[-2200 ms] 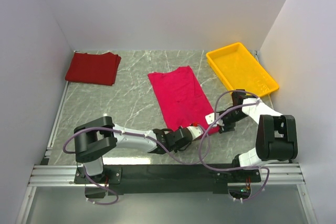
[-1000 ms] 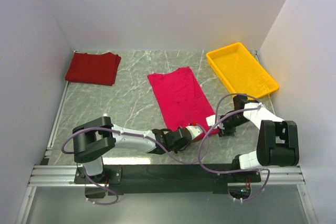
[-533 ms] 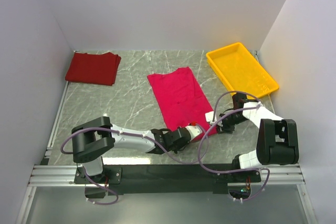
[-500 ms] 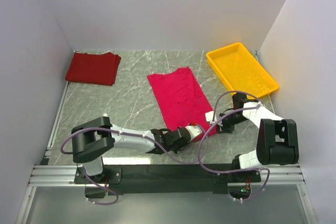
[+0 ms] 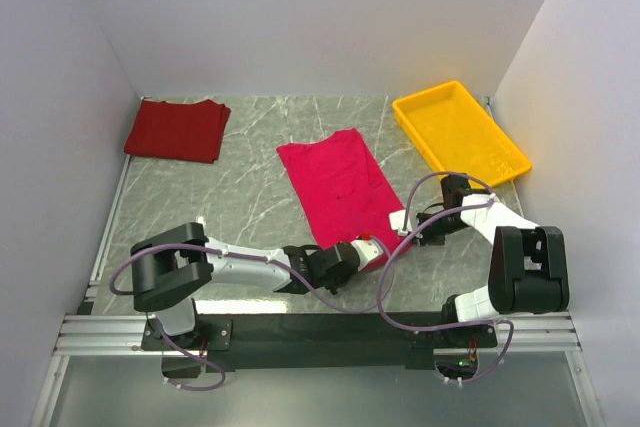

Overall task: Fold and stack the t-shirts
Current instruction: Fold the tshirt

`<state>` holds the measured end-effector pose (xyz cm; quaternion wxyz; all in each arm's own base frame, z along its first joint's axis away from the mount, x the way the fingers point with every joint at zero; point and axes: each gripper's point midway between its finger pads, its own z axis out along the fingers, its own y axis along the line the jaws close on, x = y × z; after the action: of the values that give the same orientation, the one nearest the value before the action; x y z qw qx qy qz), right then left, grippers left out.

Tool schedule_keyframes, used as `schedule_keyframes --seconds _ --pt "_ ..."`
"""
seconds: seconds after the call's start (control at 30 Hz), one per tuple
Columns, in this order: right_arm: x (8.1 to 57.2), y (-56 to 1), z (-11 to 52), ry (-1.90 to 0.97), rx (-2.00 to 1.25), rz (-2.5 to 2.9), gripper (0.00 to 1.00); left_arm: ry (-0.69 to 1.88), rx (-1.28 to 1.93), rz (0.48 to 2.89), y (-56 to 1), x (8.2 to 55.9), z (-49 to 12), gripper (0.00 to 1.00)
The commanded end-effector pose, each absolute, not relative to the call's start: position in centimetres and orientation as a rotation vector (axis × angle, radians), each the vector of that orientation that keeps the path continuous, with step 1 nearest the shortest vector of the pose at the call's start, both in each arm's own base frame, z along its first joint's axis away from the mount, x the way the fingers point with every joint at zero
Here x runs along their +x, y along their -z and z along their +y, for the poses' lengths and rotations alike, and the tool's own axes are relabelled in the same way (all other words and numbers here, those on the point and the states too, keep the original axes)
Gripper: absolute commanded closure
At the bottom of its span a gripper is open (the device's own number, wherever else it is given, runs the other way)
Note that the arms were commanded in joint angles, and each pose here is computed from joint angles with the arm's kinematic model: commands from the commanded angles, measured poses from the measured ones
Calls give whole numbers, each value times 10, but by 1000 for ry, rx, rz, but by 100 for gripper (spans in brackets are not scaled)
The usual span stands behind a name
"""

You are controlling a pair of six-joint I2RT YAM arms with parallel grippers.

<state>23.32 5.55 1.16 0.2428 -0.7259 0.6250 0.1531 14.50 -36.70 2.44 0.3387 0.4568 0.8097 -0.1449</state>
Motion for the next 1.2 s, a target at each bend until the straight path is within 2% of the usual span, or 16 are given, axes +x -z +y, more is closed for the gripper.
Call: schedule_keyframes --seconds 0.0,0.3,0.43,0.9,1.17 --pt "215 -16 47 -481 -2094 1691 100 475 1190 2119 -38 132 -366 99" --pt "226 -89 62 -626 -2035 1636 100 626 1097 2050 -96 143 -359 99" --pt "246 -110 73 -647 -1949 1664 100 703 1024 2032 -122 157 -351 99" --pt "372 -190 118 -579 -1674 1695 100 755 851 1980 -190 263 -321 99" --pt "432 -200 141 -503 -1567 1710 100 668 784 2050 -179 321 -294 99"
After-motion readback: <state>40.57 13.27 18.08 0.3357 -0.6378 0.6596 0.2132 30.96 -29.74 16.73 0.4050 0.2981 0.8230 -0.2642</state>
